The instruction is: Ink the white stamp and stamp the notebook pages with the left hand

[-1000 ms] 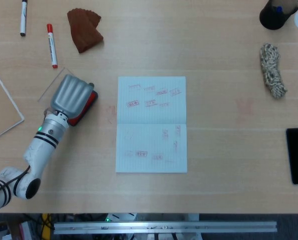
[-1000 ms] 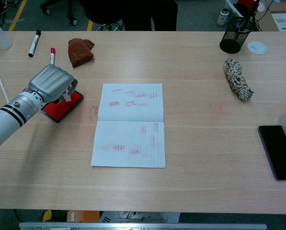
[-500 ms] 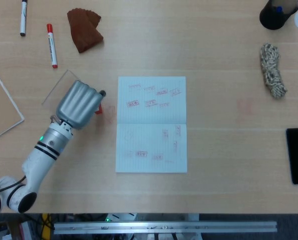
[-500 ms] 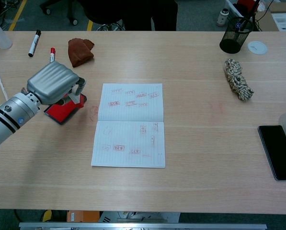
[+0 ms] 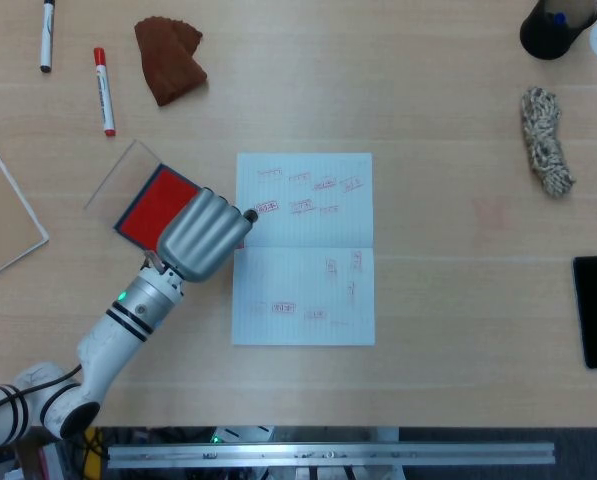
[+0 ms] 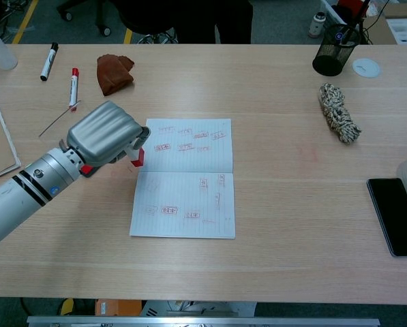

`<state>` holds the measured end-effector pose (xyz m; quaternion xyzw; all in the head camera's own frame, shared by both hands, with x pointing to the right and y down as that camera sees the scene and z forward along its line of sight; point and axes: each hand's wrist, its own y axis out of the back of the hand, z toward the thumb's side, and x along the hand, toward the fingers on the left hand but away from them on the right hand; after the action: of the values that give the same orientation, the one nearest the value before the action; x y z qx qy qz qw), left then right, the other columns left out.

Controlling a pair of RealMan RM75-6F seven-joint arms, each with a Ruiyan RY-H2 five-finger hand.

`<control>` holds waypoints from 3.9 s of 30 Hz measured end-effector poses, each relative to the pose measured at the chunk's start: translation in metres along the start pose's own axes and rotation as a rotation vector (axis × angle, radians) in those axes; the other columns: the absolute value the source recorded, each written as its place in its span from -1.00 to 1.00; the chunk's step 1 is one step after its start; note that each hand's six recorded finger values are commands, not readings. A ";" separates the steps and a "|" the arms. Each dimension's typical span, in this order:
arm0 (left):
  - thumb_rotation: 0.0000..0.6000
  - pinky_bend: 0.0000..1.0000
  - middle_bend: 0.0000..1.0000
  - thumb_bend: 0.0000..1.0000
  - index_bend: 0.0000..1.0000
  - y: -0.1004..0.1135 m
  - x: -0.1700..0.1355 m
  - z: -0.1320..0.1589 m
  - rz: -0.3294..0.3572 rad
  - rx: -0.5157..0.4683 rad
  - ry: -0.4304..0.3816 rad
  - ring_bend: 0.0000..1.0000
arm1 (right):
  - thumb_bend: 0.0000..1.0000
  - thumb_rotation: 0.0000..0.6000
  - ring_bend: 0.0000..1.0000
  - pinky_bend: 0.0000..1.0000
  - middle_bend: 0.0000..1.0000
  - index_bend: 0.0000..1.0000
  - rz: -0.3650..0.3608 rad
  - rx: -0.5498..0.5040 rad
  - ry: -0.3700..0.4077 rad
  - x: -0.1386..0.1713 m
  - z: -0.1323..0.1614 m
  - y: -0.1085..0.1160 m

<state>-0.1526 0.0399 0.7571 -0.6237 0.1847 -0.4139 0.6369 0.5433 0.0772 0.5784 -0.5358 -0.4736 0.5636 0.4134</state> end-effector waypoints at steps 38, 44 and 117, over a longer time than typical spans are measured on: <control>1.00 1.00 1.00 -0.44 0.19 -0.040 0.028 0.023 -0.072 0.067 0.001 1.00 | -0.48 1.00 -0.38 -0.16 -0.23 -0.35 0.002 0.002 -0.016 0.002 -0.005 0.000; 1.00 1.00 1.00 -0.44 0.18 -0.042 0.029 0.025 -0.082 0.055 -0.001 1.00 | -0.48 1.00 -0.38 -0.16 -0.23 -0.35 0.000 0.001 -0.020 0.003 -0.006 0.000; 1.00 1.00 1.00 -0.44 0.18 -0.039 -0.014 0.062 -0.081 0.049 -0.069 1.00 | -0.48 1.00 -0.38 -0.16 -0.23 -0.35 0.001 -0.012 -0.034 0.004 -0.016 -0.002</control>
<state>-0.1254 0.0951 0.7997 -0.6288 0.1269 -0.4218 0.6408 0.5588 0.0834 0.5802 -0.5289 -0.4835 0.5702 0.4017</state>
